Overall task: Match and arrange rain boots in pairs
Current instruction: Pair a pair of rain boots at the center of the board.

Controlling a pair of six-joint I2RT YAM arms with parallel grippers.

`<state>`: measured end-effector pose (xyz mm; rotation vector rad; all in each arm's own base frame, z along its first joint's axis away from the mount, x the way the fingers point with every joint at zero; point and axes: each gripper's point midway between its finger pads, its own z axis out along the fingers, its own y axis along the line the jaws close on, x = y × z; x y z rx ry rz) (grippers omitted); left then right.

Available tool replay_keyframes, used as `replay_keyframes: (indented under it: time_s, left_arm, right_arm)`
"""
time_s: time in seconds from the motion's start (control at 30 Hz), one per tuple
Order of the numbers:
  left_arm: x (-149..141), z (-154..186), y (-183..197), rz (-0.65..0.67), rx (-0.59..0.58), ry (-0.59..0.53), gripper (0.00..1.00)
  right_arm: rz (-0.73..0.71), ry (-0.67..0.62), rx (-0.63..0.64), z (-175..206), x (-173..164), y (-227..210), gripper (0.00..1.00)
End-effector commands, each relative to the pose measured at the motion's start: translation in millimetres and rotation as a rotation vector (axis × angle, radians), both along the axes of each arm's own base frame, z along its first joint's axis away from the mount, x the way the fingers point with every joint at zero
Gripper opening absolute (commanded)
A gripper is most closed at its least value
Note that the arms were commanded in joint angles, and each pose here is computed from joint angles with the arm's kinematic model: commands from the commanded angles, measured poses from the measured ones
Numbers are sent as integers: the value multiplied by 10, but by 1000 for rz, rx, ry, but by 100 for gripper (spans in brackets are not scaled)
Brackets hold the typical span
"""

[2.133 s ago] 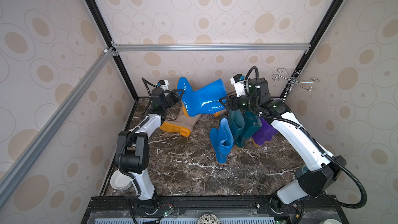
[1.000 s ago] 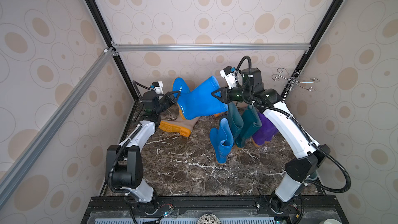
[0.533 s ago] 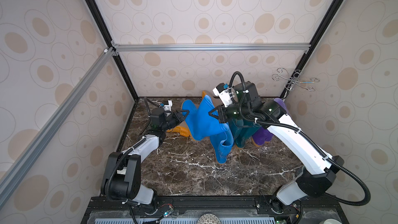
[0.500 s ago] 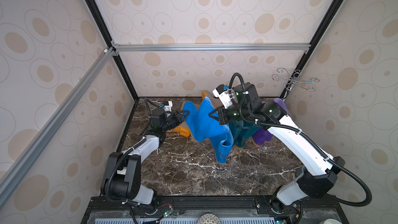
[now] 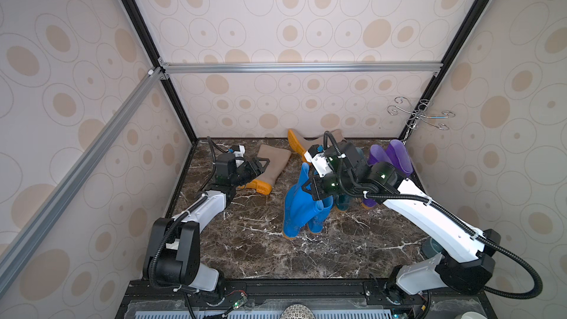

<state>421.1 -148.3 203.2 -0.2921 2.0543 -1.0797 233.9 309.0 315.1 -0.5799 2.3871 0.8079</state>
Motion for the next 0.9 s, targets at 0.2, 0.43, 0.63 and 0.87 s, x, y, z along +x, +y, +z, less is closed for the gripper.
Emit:
replay_keyframes:
  time_s: [0.2, 0.43, 0.63, 0.87]
  left_arm:
    - [13, 66, -48, -3, 77, -12, 74]
    - [-25, -45, -103, -13, 101, 22, 74]
    - [-107, -272, -194, -41, 112, 80, 74]
    - [-227, -453, -239, -69, 167, 113, 74]
  right_arm:
    - [50, -58, 56, 80, -3, 130, 0]
    - [80, -42, 21, -88, 48, 228, 0]
    - [32, 0, -41, -328, 167, 257, 1]
    - [23, -66, -39, -77, 238, 237, 48]
